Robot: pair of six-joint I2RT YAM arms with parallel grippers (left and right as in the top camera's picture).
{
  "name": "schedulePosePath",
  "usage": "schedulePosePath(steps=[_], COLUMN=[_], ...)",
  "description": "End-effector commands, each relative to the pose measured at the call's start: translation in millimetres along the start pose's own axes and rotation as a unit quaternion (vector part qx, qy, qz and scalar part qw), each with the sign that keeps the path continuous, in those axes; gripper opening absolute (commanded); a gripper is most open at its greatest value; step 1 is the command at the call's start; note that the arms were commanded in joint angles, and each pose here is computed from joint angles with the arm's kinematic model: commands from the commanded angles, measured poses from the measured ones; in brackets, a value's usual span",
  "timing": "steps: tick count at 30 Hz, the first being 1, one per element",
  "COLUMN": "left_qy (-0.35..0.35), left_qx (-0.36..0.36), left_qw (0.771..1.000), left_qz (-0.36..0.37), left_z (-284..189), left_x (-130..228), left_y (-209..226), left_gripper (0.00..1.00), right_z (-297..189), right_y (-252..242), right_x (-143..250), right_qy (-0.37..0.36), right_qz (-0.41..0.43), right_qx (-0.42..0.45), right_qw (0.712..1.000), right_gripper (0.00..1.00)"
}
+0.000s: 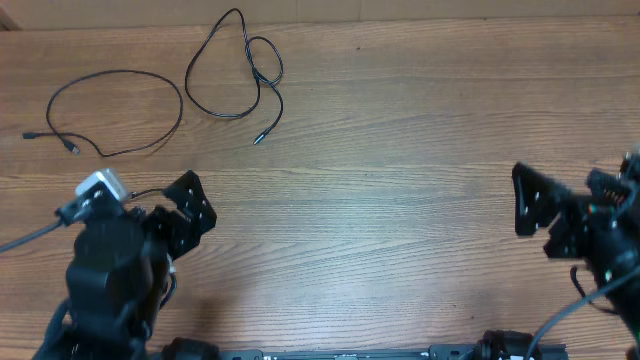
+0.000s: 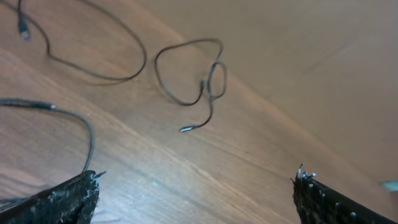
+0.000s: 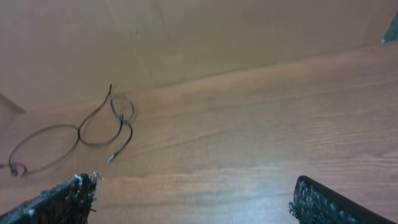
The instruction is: Untangle cables
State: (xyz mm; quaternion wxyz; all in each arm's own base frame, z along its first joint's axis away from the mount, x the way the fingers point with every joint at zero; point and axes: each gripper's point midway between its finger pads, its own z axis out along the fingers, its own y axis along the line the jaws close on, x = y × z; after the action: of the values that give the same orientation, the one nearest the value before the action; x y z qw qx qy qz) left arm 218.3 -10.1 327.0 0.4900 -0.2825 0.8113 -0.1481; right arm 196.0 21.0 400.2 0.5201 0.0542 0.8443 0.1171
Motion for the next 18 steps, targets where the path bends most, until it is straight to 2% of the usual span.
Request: schedulePosePath(steps=[1, 6, 11, 18], left_qy=[-0.021, -0.014, -0.024, -0.020], left_qx=[0.004, 0.012, -0.031, -0.050], left_qw=[1.000, 0.999, 0.999, 0.998], left_qz=[-0.011, -0.033, -0.031, -0.023], left_z=[-11, -11, 2, 9], left_x=[4, 26, 37, 44], left_y=[8, 22, 45, 54], left_gripper=[1.00, 1.00, 0.99, 0.99], right_z=[-14, -39, -61, -53], right_y=[3, 11, 15, 21], right_x=[2, 13, 21, -9], right_qy=[-0.010, -0.025, -0.045, -0.104], right_qz=[-0.016, -0.034, -0.048, -0.056], right_qx=[0.001, -0.018, -0.031, -0.043], right_qw=[1.000, 0.999, 0.997, 0.992], right_gripper=[1.00, 1.00, 1.00, 1.00])
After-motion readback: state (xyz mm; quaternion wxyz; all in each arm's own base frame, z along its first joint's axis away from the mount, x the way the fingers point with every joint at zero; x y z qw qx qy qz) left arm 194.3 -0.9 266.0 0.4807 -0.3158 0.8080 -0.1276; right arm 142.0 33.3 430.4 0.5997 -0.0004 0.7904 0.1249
